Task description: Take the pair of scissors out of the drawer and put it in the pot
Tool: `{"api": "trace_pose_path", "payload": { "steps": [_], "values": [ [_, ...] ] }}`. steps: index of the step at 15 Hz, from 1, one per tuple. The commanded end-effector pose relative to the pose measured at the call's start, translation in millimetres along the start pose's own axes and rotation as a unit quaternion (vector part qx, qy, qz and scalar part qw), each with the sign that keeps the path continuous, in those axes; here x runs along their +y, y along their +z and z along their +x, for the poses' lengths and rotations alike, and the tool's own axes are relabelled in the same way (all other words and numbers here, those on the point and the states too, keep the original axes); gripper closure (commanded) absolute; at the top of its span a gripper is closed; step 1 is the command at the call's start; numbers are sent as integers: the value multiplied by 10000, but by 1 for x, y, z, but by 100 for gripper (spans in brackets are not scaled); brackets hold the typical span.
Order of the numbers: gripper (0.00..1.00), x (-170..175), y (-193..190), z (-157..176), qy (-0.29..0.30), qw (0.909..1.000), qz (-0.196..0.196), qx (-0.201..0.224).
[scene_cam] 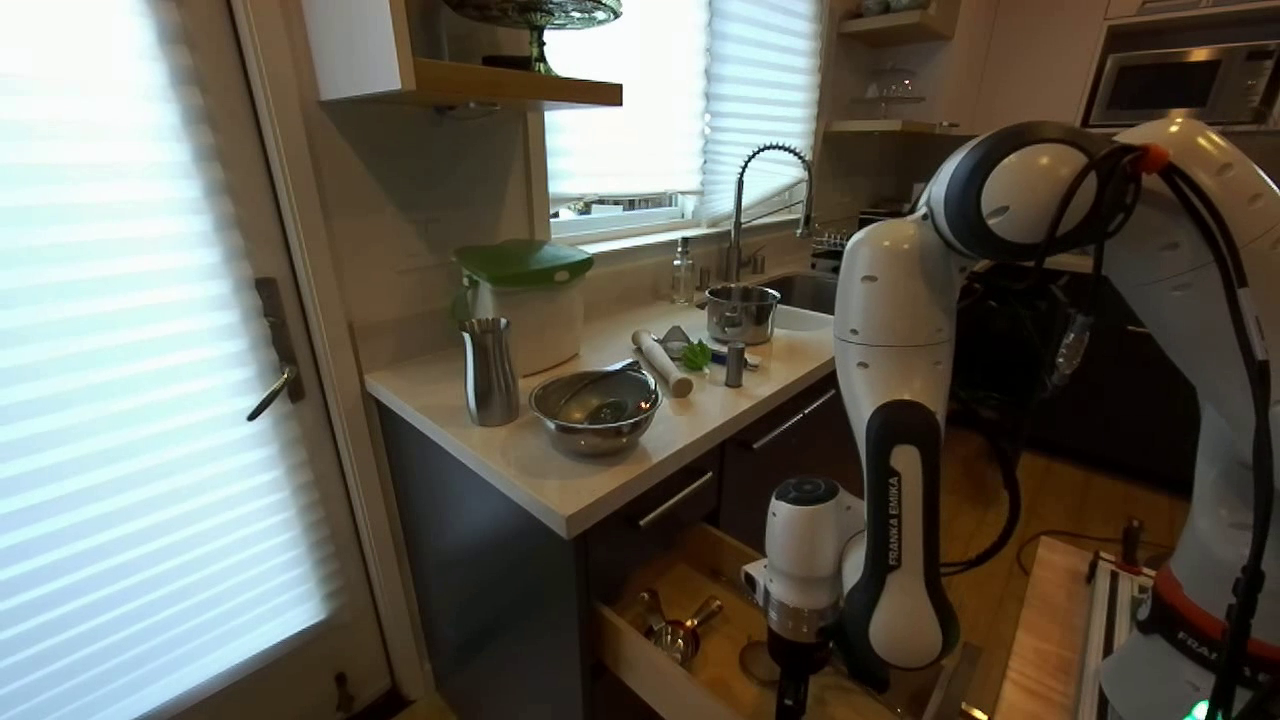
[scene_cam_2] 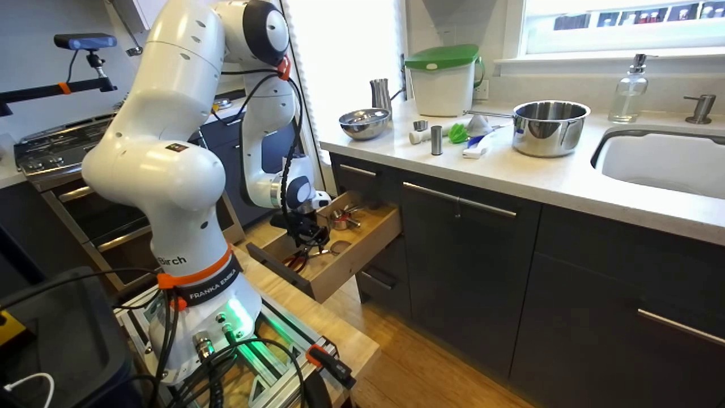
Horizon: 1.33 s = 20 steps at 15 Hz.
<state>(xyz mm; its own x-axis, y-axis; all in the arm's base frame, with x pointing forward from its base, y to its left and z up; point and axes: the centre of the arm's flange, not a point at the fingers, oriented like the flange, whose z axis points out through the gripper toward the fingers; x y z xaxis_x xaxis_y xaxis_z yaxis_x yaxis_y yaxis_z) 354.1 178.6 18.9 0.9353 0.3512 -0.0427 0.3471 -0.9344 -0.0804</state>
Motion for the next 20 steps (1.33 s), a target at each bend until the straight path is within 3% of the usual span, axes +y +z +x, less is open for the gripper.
{"api": "trace_pose_path", "payload": {
  "steps": [1, 5, 9, 11, 15, 18, 20],
  "values": [
    [0, -3, 17, 6, 158, 9994, -159, -272],
    [0, -1, 30, 4, 170, 9937, -600, -932],
    [0, 15, 20, -14, 609, 9840, -1164, -1205],
    [0, 19, 17, -11, 680, 9836, -1237, -1126],
    [0, 11, 9, -3, 1053, 9871, -991, -683],
    [0, 5, 1, 0, 1726, 9816, -784, -215],
    [3, 2, 0, 2, 1985, 9780, -623, -164]
  ]
}}
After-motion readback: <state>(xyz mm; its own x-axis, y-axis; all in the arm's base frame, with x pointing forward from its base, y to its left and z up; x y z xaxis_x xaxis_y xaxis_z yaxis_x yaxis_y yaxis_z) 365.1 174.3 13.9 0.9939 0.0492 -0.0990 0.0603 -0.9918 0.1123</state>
